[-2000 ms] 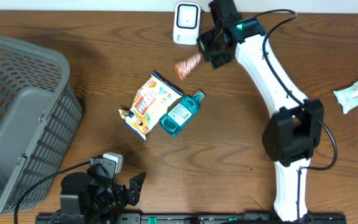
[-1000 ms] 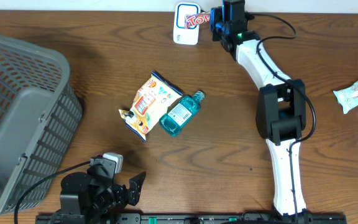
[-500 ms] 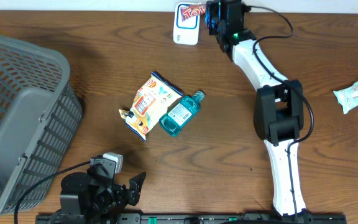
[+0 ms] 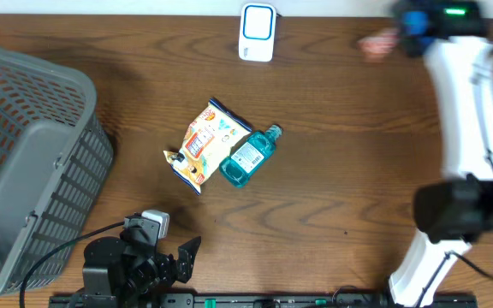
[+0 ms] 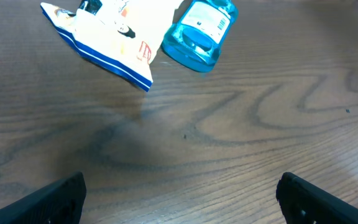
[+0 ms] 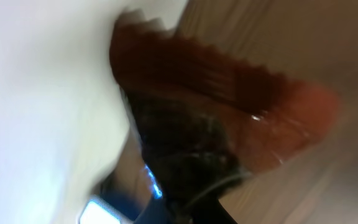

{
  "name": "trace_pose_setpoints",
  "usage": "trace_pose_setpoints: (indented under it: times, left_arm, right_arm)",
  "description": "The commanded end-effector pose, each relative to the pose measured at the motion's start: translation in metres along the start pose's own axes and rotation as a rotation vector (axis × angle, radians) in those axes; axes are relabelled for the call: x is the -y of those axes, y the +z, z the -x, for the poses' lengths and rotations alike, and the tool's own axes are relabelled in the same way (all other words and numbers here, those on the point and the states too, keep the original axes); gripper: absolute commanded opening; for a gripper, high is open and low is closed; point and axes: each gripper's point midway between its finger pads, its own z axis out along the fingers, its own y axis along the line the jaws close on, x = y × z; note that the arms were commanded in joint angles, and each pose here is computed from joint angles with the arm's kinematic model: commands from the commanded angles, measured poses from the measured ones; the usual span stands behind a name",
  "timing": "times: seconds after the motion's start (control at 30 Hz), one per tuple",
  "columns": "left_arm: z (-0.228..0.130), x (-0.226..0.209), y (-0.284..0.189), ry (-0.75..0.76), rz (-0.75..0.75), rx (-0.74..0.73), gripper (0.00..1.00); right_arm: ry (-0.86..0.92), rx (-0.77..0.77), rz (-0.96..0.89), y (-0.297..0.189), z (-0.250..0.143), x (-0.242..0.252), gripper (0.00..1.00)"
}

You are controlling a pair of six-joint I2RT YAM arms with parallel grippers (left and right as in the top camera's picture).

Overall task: Scan the item barcode
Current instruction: 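Carry the chocolate bar to the table's right edge and release it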

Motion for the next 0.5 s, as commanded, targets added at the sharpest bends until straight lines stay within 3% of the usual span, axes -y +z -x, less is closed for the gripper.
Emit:
trace_pose_setpoints:
  times: [0.0, 0.07, 0.2, 0.47]
  left_arm:
    - [0.003, 0.0, -0.002, 0.013, 0.006, 0.01, 0.98]
    - [0.003, 0.0, -0.002, 0.013, 0.006, 0.01, 0.98]
    - [0.003, 0.0, -0.002, 0.013, 0.006, 0.01, 0.98]
    - [0.003, 0.0, -0.002, 0.013, 0.006, 0.01, 0.98]
  right_arm:
    - [-0.054, 0.224, -0.352, -0.006, 0.081, 0.096, 0.01]
    - [-0.029, 0.261, -0.527, 0.001, 0.109, 0.15, 0.01]
    - [0.004, 0.203, -0.699, 0.02, 0.12, 0.213, 0.01]
    - [-0.003, 0.151, -0.904, 0.046, 0.138, 0.289, 0.14]
